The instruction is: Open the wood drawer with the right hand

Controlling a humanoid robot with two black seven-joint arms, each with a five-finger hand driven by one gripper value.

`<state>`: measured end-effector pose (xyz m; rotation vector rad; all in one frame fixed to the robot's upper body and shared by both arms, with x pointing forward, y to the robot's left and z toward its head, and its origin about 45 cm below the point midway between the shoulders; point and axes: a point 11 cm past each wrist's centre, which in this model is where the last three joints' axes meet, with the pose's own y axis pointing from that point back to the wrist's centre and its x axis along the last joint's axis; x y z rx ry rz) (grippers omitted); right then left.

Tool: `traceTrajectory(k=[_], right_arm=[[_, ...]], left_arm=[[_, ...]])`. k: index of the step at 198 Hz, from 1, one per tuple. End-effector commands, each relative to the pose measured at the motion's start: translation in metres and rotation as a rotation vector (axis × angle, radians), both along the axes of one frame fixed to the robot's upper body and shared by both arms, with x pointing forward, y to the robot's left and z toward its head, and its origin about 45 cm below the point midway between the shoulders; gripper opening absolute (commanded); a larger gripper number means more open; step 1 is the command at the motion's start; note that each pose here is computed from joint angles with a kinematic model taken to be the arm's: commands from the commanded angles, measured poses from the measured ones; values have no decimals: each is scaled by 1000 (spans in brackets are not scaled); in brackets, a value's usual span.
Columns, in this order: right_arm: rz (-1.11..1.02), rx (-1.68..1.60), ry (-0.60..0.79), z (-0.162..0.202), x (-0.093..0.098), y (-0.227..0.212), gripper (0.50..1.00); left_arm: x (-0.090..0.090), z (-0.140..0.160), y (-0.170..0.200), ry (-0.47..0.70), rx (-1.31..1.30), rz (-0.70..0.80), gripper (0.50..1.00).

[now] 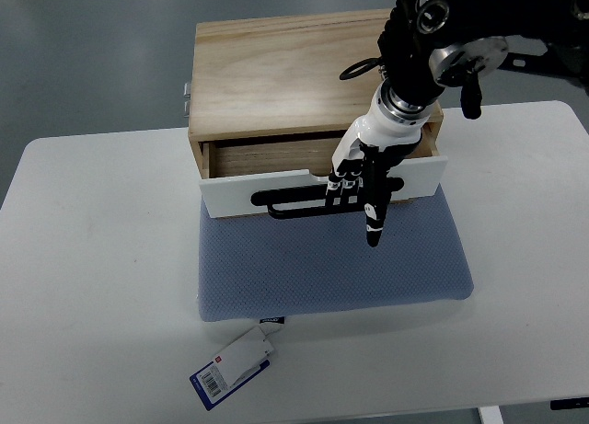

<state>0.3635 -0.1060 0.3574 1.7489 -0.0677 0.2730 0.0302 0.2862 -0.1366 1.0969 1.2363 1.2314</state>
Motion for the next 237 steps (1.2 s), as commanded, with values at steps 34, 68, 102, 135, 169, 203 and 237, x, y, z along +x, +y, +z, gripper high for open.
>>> traceTrajectory(k=[34,68,102,135,169,203,237], right_arm=[[-9,21,9,5,-2,1,944],[-10,37,33,6,-8,3,944],[-6,41,44,8,-14,0,944],[-9,50,52,10,-17,-1,944],[-6,64,53,18,-21,3,944],[-11,87,26,34,-20,4,944],[-41,240,-84,95,-7,8,944]], left_arm=[[0,0,1,0,1,1,1000],[-1,0,1,1,1,2,1000],[0,0,1,-1,1,3,1000],[-1,0,1,1,1,3,1000],[0,0,1,-1,1,3,1000],[0,0,1,-1,1,3,1000],[0,0,1,-1,1,3,1000]])
